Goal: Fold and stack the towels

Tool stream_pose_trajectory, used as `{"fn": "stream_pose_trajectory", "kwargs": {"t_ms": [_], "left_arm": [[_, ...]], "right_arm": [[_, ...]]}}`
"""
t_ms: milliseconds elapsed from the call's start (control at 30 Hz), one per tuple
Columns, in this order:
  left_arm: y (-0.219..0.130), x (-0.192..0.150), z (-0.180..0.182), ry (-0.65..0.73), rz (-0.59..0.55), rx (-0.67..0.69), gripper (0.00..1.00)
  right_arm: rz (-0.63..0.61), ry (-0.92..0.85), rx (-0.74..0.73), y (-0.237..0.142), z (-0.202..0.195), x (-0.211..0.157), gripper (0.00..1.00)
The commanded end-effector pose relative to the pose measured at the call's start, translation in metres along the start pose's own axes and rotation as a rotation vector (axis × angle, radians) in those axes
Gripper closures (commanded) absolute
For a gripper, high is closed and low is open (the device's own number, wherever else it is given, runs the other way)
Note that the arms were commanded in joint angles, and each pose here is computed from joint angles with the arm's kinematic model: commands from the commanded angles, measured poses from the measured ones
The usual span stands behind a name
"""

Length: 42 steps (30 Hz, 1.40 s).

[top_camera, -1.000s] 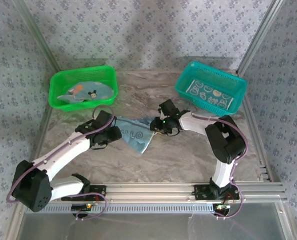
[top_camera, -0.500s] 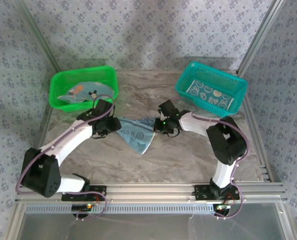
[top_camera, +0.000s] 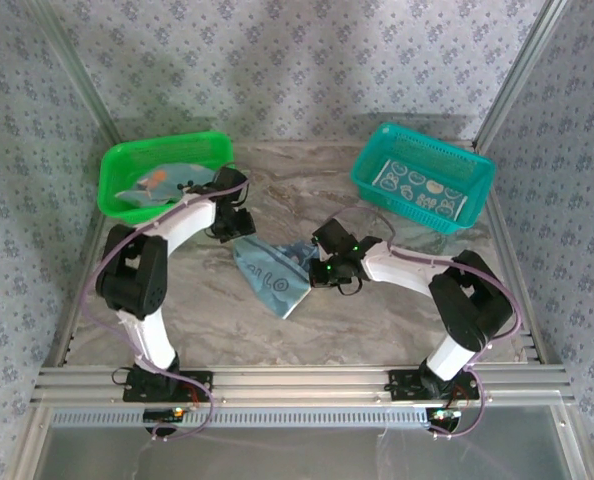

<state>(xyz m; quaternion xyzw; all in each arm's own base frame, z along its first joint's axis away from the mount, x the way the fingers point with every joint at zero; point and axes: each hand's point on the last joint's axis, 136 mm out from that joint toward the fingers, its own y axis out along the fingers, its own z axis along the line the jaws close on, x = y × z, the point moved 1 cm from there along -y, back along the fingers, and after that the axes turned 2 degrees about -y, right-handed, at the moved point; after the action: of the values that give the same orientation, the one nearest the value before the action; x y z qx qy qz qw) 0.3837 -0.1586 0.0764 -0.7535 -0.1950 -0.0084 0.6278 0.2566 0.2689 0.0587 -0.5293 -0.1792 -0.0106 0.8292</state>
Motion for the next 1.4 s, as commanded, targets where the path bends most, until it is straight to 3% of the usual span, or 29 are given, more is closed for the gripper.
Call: {"fn": "stream_pose_trajectory", "kwargs": {"t_ms": [0, 267, 933, 1033, 1167, 1367], "left_arm": [[0.007, 0.006, 0.004, 0.059, 0.029, 0.063, 0.55], [0.031, 0.017, -0.006, 0.096, 0.054, 0.073, 0.60], [0.058, -0.027, -0.003, 0.164, 0.161, 0.103, 0.66], [0.059, -0.031, 0.001, 0.163, 0.159, 0.120, 0.73], [0.047, -0.022, -0.001, 0.157, 0.113, 0.121, 1.00], [-0.005, 0.002, -0.007, 0.120, -0.011, 0.113, 1.00]], "right_arm": [[0.014, -0.010, -0.045, 0.004, -0.009, -0.006, 1.00], [0.018, -0.005, -0.051, 0.007, -0.009, -0.005, 1.00], [0.014, 0.006, -0.057, 0.007, -0.011, -0.002, 1.00], [0.009, 0.008, -0.058, 0.006, -0.011, -0.001, 1.00], [0.004, 0.007, -0.059, 0.004, -0.011, -0.001, 1.00], [-0.050, -0.001, -0.084, -0.027, -0.013, 0.016, 1.00]]}}
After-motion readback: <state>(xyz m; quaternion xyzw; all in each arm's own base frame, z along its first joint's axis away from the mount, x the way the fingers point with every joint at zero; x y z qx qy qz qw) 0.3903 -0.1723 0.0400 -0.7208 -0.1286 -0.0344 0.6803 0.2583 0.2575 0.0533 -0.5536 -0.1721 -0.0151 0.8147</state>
